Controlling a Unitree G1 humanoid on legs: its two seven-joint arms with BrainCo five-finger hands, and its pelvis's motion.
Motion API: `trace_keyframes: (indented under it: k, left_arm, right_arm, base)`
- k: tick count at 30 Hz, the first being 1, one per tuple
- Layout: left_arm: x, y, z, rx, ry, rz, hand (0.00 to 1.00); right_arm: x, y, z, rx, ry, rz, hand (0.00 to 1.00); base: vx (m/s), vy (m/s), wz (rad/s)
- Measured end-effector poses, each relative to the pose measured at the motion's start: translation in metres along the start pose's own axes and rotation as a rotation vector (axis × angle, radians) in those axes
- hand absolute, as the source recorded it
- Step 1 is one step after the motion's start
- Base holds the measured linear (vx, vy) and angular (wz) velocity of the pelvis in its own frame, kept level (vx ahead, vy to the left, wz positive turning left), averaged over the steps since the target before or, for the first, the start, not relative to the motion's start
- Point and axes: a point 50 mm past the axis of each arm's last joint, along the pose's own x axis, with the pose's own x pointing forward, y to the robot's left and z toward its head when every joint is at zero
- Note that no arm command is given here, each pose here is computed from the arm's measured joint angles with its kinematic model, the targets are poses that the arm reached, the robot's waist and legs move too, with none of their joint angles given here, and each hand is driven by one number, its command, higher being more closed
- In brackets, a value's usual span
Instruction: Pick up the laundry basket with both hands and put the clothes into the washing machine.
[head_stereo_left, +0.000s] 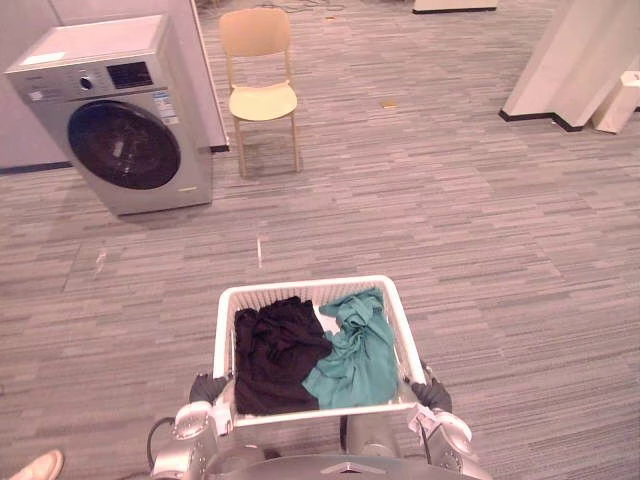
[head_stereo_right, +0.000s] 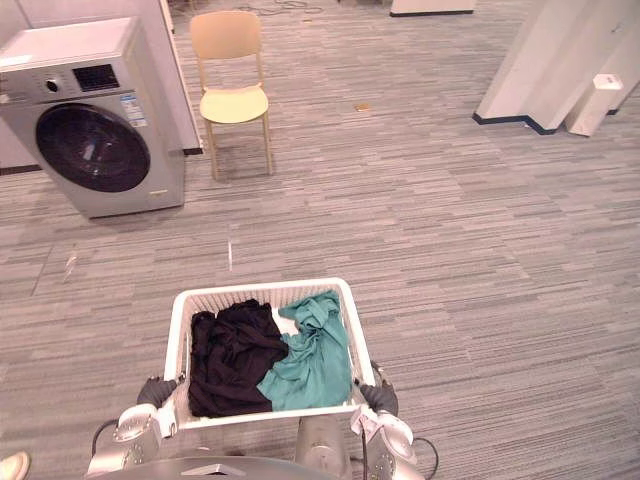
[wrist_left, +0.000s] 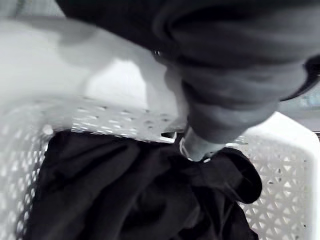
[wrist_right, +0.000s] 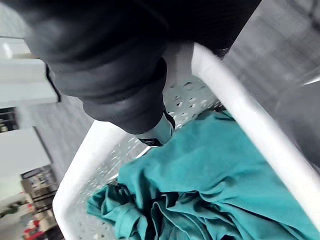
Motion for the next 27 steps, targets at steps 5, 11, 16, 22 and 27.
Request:
trace_keyframes:
  k: [5, 11, 16, 22, 27]
  left_arm:
    - [0.001, -0.009, -0.003, -0.007, 0.013, -0.024, 1.0]
    - [-0.015, -0.012, -0.041, -0.138, 0.134, 0.012, 1.0]
    - [-0.017, -0.018, -0.031, -0.18, 0.082, -0.008, 1.0]
    - [-0.021, -0.021, -0.049, -0.145, 0.152, -0.012, 1.0]
    - [-0.018, 0.002, -0.057, -0.036, 0.21, 0.027, 1.0]
  right_arm:
    - [-0.004, -0.012, 0.001, 0.02, -0.007, -0.043, 1.0]
    - [-0.003, -0.017, 0.014, -0.026, -0.026, -0.039, 1.0]
    - [-0.004, -0.012, 0.032, -0.048, -0.099, -0.006, 1.0]
    - [0.0, -0.033, 0.014, -0.077, -0.014, -0.076, 1.0]
    - [-0.012, -0.033, -0.025, -0.03, 0.118, -0.112, 1.0]
  base:
    - [0.66, -0.164, 0.39]
    - [0.71, -0.214, 0.0]
    - [0.58, -0.026, -0.07]
    - [0.72, 0.195, -0.13]
    - [0.74, 0.184, 0.17]
